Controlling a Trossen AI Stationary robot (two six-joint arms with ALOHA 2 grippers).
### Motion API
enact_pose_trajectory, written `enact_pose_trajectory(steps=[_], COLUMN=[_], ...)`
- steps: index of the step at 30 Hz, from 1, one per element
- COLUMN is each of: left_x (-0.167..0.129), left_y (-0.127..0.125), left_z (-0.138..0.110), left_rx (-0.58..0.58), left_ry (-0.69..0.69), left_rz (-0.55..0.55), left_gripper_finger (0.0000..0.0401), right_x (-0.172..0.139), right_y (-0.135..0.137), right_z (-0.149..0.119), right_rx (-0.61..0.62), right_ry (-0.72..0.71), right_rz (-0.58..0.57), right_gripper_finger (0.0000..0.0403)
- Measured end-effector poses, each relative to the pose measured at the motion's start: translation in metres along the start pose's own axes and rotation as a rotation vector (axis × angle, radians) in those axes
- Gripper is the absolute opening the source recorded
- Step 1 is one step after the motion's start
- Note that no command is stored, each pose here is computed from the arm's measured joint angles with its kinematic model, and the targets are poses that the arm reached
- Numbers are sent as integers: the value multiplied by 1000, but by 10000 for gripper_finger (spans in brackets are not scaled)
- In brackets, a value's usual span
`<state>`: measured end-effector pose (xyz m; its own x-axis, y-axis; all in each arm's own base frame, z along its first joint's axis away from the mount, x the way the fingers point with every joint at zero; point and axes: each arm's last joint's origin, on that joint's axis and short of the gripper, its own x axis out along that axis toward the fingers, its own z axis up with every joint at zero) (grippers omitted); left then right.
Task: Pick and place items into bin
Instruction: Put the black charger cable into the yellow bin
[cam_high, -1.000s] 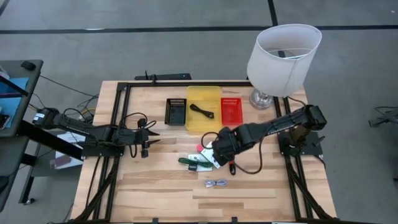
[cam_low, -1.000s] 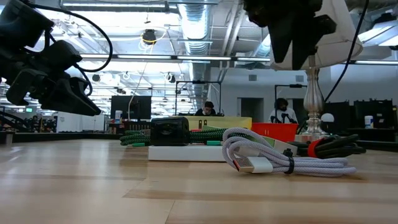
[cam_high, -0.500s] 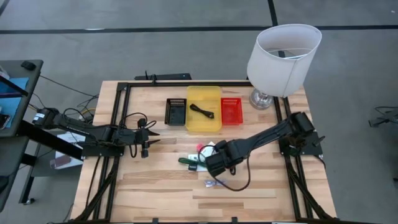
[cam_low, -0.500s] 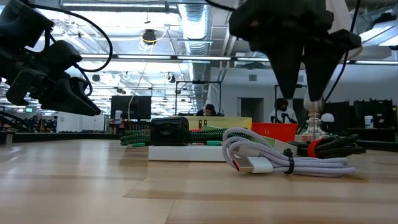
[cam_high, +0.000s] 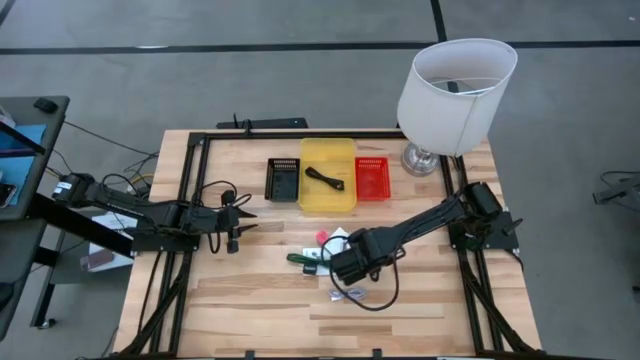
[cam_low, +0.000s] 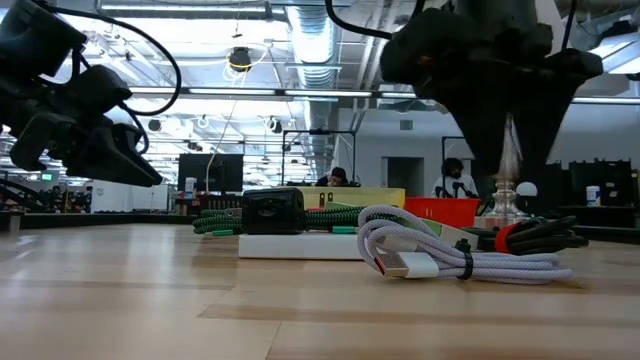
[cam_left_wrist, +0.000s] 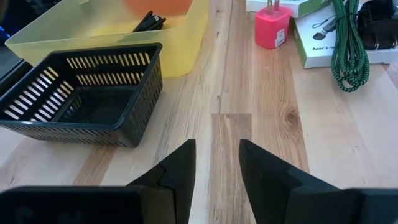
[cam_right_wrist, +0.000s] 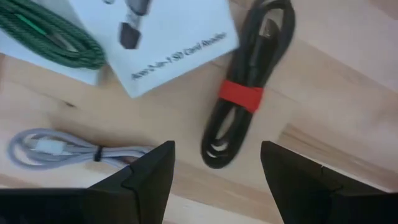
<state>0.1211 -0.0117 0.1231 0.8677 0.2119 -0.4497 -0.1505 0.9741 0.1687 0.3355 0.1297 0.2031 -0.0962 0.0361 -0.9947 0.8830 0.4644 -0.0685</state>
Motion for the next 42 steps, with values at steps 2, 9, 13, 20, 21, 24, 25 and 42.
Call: enact_pose_trajectory(steps=[2, 9, 13, 20, 21, 24, 25, 42], left_x=[0, 0, 0, 0, 0, 0, 0, 0], left_y=[0, 0, 0, 0, 0, 0, 0, 0], left_z=[0, 0, 0, 0, 0, 0, 0, 1], left_rx=[7, 1, 0, 16, 16, 11, 11, 34], left_ry=[0, -3, -3, -4, -4, -4, -4, -6], left_rz=[0, 0, 0, 1, 1, 2, 1, 2], left_gripper_finger=[116, 116, 116, 116, 116, 116, 116, 116], right_x=[0, 0, 0, -1, 0, 2, 4, -30], right_y=[-1, -1, -4, -12, -11, -13, -15, -89], right_z=[-1, -2, -1, -4, -5, -8, -10, -49], right_rx=[-12, -75, -112, -177, -198, -256, -265, -197], right_ry=[24, 38, 16, 8, 8, 12, 17, -244], right_rz=[-7, -7, -41, -125, -125, -139, -157, 232], right_gripper_finger=[235, 235, 235, 235, 235, 235, 235, 235])
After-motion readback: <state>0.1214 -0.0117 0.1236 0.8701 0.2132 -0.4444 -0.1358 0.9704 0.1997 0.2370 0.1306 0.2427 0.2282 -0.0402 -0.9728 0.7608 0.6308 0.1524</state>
